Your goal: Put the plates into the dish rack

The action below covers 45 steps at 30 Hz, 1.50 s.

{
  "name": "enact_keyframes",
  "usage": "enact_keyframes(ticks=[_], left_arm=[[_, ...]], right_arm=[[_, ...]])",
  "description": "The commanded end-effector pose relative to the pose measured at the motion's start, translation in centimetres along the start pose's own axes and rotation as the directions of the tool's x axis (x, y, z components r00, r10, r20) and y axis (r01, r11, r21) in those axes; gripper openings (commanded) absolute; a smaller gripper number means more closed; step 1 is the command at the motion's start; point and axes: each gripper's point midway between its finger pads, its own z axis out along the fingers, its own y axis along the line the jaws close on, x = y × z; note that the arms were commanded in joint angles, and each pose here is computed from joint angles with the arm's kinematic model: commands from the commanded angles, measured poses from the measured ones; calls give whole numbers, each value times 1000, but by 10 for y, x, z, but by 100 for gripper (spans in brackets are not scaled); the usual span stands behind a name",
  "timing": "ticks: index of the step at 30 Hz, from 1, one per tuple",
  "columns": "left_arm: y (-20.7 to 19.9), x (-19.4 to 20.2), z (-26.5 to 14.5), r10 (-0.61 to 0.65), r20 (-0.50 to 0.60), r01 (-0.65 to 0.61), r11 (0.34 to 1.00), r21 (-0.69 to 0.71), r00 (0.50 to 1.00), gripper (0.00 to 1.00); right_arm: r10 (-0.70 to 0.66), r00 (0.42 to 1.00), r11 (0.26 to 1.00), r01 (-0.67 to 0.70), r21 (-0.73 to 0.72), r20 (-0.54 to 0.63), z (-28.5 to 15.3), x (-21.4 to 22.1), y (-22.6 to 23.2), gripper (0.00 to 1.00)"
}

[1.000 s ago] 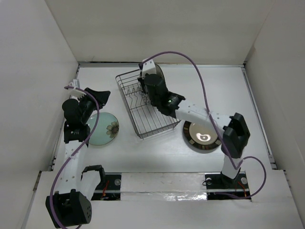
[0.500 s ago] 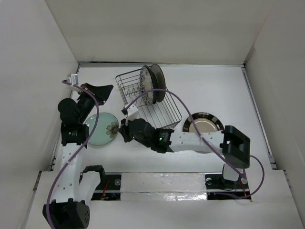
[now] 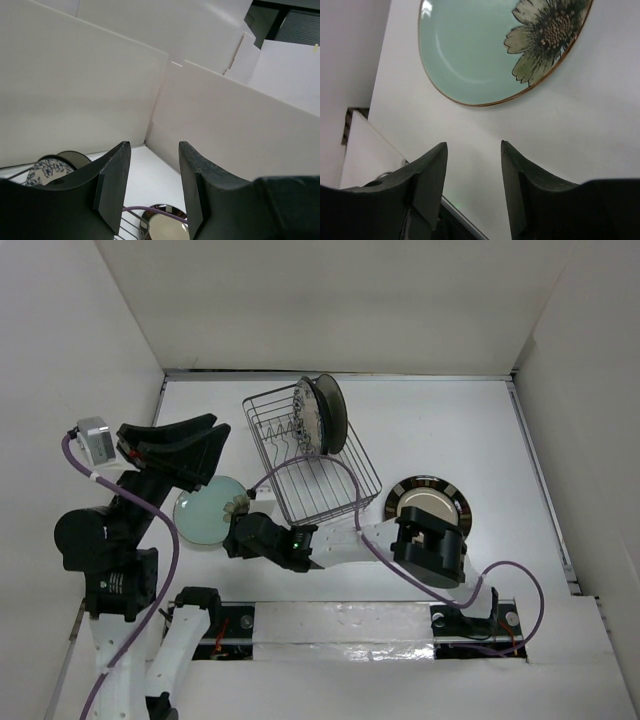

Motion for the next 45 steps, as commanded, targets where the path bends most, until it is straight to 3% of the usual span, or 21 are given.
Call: enact_keyframes(ticks=[1,11,20,23,29,33,35,39,45], left_arm=[[5,18,-5,-14,-62,13,1000,-18,998,40],[-4,47,-25,-28,-122,29,1000,6,992,40],[6,75,-29,-55,-175,55,998,-6,983,40],[7,81,-28,-62,-184,63,998,3,981,40],[11,84,-31,-41,-197,38,999,-17,979,39],[12,88,-31,-43,-204,40,999,-16,978,39],[13,89,-31,-43,-205,41,999,-18,978,39],[14,91,-30,-48,-208,45,999,-19,977,38],[15,77,-29,-19,-179,10,999,-47,984,38]], right_arm=[[212,976,975,-215,56,50,15,-4,5,53],[413,901,876,-432,213,129,49,15,-39,55],[490,850,832,-523,187,195,72,7,-53,55],[502,834,812,-546,207,230,82,0,-64,51],[554,795,762,-604,234,247,90,3,-92,32],[524,819,778,-572,260,232,96,11,-97,8],[506,829,789,-556,259,237,95,9,-98,2],[434,858,834,-498,238,275,80,-4,-86,0],[287,883,929,-351,116,370,31,-48,-28,0]])
